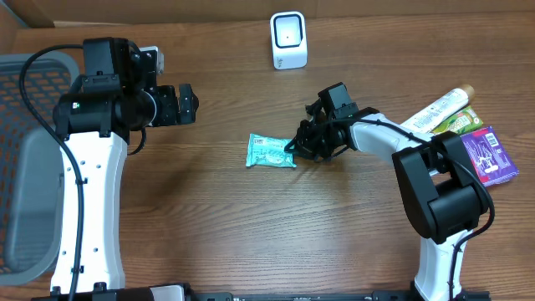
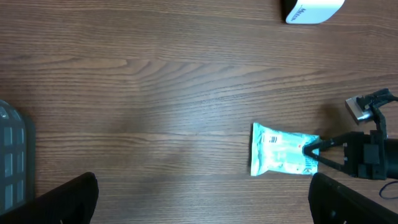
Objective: Scan the item barcode
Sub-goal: 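Lift the tissue pack up to the white scanner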
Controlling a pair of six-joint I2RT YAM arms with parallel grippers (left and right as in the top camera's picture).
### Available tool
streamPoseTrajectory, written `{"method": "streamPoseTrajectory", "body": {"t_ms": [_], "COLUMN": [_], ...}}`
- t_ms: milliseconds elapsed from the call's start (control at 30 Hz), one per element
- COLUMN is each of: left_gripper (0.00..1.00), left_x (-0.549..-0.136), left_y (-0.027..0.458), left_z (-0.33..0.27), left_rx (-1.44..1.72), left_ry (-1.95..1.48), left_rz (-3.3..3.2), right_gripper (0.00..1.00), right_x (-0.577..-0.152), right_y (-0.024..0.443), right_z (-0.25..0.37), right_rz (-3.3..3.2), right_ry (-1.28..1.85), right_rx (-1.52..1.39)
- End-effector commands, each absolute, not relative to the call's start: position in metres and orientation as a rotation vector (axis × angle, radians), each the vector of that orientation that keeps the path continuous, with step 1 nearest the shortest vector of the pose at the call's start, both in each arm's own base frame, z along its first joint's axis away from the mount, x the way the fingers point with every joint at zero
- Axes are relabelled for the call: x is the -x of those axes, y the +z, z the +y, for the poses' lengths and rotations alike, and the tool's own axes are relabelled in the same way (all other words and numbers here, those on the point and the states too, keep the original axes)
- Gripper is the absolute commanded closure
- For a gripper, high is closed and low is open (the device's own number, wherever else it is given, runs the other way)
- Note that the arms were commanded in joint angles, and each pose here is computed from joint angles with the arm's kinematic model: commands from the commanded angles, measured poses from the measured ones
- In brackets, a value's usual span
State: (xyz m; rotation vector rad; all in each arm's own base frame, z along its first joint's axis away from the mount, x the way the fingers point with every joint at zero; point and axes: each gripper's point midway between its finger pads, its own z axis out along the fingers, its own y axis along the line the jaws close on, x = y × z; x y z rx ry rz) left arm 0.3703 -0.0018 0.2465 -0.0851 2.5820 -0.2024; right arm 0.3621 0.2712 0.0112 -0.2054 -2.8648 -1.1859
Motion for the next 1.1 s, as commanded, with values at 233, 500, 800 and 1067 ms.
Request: {"method": "streamPoseTrajectory", "body": {"t_ms": [233,500,800,1067], "left_gripper": [0.0,0.0,0.01,0.01], "left_x": [-0.373,-0.373,-0.373,-0.373], "left_y": [0.252,0.252,0.252,0.252], "left_z": [-0.005,-0.005,-0.005,-0.005], "left_rx": [0.043,0.043,0.043,0.043], "left_ry": [-0.205,-0.205,-0.205,-0.205], "left_rz": [2.568,2.568,2.567,2.568], "right_gripper": [0.96,0.97,0.96,0.96], "right_x": [-0.378,-0.373,-0.379,-0.411], "right_y": [0.2,0.272,0.342,0.331], "right_z": [0.232,0.186,0.164,0.164], "right_rz": [-3.116,-3.459,-3.789,-4.094], "right_ry": [-1.614,-1.351,-0.954,0.26], "right_rx": [-0.251,-0.221,-0.278,-0.353]}}
